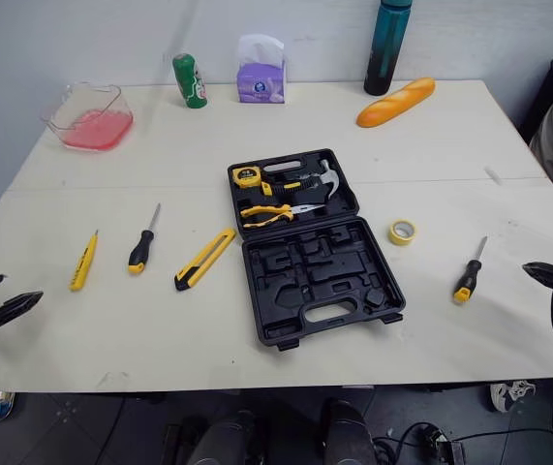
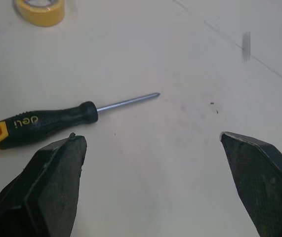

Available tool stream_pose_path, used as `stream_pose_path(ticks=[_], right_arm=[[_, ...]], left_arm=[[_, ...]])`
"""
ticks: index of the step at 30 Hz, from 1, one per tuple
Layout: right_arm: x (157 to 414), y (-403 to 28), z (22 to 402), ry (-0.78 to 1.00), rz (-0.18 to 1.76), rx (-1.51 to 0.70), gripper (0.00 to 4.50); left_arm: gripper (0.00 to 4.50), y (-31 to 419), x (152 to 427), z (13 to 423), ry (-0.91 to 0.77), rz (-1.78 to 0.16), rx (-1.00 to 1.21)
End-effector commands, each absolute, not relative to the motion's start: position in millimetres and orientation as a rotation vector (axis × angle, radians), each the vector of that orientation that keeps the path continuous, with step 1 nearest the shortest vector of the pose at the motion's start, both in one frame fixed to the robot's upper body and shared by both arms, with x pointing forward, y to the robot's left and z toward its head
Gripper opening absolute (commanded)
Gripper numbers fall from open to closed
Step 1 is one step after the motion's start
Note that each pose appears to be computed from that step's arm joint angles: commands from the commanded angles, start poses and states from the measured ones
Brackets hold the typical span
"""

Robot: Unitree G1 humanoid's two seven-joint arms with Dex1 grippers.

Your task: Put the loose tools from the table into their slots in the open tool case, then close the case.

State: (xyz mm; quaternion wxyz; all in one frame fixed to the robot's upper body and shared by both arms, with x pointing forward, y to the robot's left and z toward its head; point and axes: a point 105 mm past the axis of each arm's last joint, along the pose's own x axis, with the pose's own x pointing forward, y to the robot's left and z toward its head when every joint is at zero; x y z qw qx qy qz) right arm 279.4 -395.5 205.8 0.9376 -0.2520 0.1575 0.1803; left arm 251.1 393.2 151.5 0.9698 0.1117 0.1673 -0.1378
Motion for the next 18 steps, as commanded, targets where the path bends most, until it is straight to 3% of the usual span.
stream_pose_path(ticks=[1,12,15,18], right_arm=[[298,-368,243,0.123,0.384,-0.437,4.50],[366,-280,242,0.110,0.595,-0.437,4.50],[384,-257,233,0.132,0.647,-0.462,3.63],[395,-243,222,0.164,0.676,-0.515,2.15]], left_arm=[[4.43,346,273,172,0.290,-0.431,0.261],[4.43,214,329,177,0.279,-0.765,0.303],[3.61,196,347,170,0.303,-0.772,0.305],[2.25,183,355,164,0.323,-0.793,0.306]])
